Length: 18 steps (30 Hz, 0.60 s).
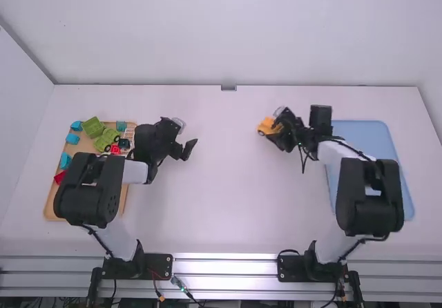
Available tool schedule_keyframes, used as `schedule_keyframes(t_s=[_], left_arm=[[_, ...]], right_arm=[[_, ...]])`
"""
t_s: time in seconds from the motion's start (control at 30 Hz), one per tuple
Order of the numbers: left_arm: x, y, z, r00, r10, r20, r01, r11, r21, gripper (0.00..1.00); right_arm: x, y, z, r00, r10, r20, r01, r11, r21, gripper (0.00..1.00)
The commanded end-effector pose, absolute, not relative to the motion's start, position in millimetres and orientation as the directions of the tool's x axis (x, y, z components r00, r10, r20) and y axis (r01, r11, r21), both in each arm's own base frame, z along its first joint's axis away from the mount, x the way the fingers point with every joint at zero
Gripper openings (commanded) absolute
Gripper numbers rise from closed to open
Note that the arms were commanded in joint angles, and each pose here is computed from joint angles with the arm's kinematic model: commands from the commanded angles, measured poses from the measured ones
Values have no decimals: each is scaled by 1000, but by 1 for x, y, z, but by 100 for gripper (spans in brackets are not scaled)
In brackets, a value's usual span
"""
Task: Assemble lego blocks to make yellow taxi
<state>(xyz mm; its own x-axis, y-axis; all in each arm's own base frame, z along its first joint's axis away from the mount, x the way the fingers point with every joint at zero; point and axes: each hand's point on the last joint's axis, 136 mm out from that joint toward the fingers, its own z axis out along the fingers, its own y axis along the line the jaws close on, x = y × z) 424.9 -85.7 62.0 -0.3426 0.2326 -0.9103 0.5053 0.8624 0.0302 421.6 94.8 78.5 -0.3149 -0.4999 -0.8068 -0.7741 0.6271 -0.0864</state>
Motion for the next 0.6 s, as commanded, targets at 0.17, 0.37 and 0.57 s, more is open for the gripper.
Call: schedule_keyframes(t_s=[0.17, 0.37, 0.57], left_arm=[[421, -61, 67, -328, 149, -933, 342, 939, 30, 99], [426, -54, 59, -404, 78, -911, 272, 962, -38, 99], [435, -55, 50, -518, 79, -852, 271, 960, -75, 99]], right_arm=[[429, -84, 79, -644, -252, -723, -258, 960, -106, 48], [400, -168, 64, -704, 13, -710, 19, 1000, -1, 57], [389, -193, 11, -747, 152, -648, 130, 988, 82, 58]])
